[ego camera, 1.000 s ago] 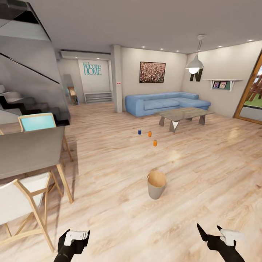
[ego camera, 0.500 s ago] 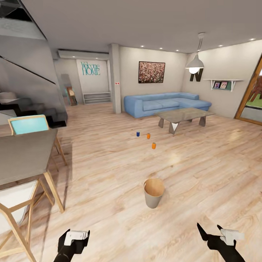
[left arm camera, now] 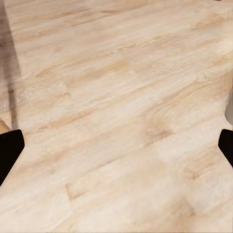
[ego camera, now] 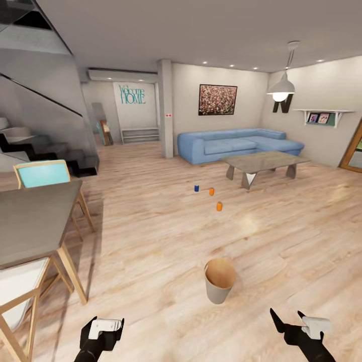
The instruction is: Put the three can of soda from the living room inside the tash can in the kitchen.
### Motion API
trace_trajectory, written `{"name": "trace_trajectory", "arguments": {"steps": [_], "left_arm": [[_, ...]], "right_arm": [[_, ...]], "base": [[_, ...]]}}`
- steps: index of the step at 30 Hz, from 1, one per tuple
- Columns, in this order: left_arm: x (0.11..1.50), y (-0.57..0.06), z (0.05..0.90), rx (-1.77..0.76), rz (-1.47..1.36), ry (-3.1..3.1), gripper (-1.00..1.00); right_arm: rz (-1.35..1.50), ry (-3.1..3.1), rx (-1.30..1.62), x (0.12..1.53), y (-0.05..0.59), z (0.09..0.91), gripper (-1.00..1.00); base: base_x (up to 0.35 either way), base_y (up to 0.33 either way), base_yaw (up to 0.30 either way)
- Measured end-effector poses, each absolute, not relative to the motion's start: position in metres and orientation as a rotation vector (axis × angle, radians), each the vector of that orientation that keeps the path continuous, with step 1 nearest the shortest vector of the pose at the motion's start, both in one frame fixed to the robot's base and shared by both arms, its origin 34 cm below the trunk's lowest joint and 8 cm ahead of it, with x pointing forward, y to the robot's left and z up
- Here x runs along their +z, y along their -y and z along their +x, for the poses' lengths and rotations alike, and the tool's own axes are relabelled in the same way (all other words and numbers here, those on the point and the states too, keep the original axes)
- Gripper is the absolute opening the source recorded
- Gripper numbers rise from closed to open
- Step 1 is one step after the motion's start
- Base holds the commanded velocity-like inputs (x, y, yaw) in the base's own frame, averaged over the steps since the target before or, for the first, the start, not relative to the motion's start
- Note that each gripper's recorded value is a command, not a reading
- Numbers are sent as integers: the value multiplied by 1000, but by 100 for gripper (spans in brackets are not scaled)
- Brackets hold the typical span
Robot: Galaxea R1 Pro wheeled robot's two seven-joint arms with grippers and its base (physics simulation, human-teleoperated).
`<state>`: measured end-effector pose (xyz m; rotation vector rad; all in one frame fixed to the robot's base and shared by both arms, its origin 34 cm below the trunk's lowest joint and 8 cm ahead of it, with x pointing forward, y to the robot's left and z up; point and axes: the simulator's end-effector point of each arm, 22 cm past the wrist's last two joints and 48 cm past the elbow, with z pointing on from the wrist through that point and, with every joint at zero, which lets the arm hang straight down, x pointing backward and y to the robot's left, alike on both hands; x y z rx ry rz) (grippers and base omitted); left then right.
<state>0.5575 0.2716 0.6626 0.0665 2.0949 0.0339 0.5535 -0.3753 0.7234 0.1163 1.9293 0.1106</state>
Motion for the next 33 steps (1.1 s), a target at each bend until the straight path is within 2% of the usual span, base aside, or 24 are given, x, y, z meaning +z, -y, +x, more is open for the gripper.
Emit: {"name": "trace_trajectory", "arguments": {"steps": [10, 25, 33], "left_arm": [[663, -272, 557, 34, 67, -2095, 100], [663, -272, 558, 34, 67, -2094, 100], [663, -272, 558, 35, 66, -2094, 100]], "right_arm": [[117, -1929, 111, 723, 375, 553, 100], [117, -1929, 111, 723, 375, 553, 100], [115, -1930, 113, 723, 374, 553, 100]], "base": [[237, 0, 73], [78, 0, 1], [275, 0, 3]]}}
